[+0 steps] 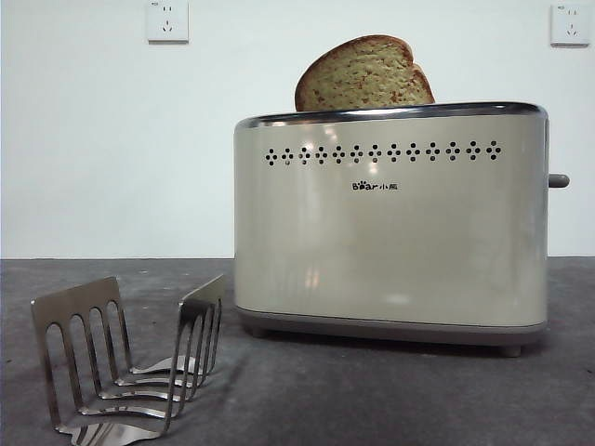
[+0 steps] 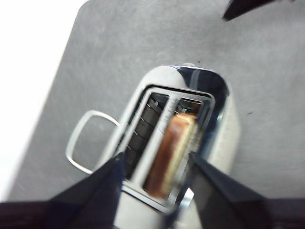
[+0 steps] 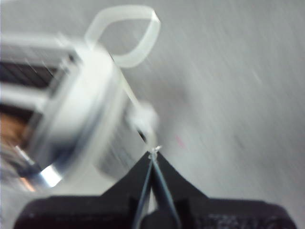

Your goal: Pick up a slice of bread from the rack,put the bread on the toaster,press the button

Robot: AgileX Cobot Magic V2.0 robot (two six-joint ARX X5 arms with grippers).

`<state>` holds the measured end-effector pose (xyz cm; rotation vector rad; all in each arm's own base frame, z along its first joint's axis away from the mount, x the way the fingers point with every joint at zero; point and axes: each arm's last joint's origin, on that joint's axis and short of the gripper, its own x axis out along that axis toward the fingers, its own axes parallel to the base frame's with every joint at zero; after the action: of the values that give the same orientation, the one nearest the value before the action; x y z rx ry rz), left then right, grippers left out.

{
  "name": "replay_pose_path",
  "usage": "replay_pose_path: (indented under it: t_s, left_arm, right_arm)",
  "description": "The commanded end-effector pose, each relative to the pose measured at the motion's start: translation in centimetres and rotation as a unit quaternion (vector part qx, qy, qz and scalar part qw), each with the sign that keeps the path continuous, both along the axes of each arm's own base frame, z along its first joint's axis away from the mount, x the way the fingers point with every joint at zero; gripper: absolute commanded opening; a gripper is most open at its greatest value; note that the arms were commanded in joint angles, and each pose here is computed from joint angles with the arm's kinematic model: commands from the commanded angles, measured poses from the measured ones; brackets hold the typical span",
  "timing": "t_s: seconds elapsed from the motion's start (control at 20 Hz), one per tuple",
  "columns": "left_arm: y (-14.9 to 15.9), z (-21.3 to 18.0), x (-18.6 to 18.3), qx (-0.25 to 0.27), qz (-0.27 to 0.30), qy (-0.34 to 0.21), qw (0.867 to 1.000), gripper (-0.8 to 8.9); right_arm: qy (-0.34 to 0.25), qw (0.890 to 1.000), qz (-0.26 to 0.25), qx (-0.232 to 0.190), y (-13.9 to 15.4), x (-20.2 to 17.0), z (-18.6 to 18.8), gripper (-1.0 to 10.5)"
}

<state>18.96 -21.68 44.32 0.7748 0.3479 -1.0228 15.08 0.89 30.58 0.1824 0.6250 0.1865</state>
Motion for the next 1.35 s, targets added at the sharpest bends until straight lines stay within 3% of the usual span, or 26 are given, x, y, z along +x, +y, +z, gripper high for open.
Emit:
replay_pose_path:
  t_s: [0.05, 0.45, 0.65, 0.75, 0.9, 1.35]
  left_arm:
    - [1.2, 0.0, -0.8, -0.039, 0.077, 0.095, 0.992, -0.19]
    - [4.7, -0.6, -2.4, 0.017, 0.151, 0.195, 0.969, -0.09]
    - [5.5, -0.3, -2.7, -0.02, 0.198, 0.227, 0.953, -0.09]
    - [5.7, 0.0, -3.1, -0.032, 0.205, 0.232, 0.95, -0.09]
    - [6.1, 0.4, -4.1, -0.048, 0.205, 0.235, 0.949, -0.09]
    - [8.2, 0.8, -6.2, -0.082, 0.22, 0.24, 0.942, -0.09]
  right_arm:
    - [-0.019, 0.999, 0.007, 0.045, 0.0, 1.1, 0.4, -0.1]
    - [0.021, 0.987, 0.037, 0.158, -2.3, 5.6, -1.7, -0.1]
    - [0.05, 0.957, 0.098, 0.269, -4.6, 8.1, -3.8, -0.1]
    - [0.083, 0.941, 0.12, 0.304, -4.8, 9.0, -5.3, -0.1]
    - [0.107, 0.933, 0.128, 0.319, -5.0, 10.0, -6.9, -0.1]
    - [0.146, 0.929, 0.109, 0.322, -5.3, 11.4, -9.4, -0.1]
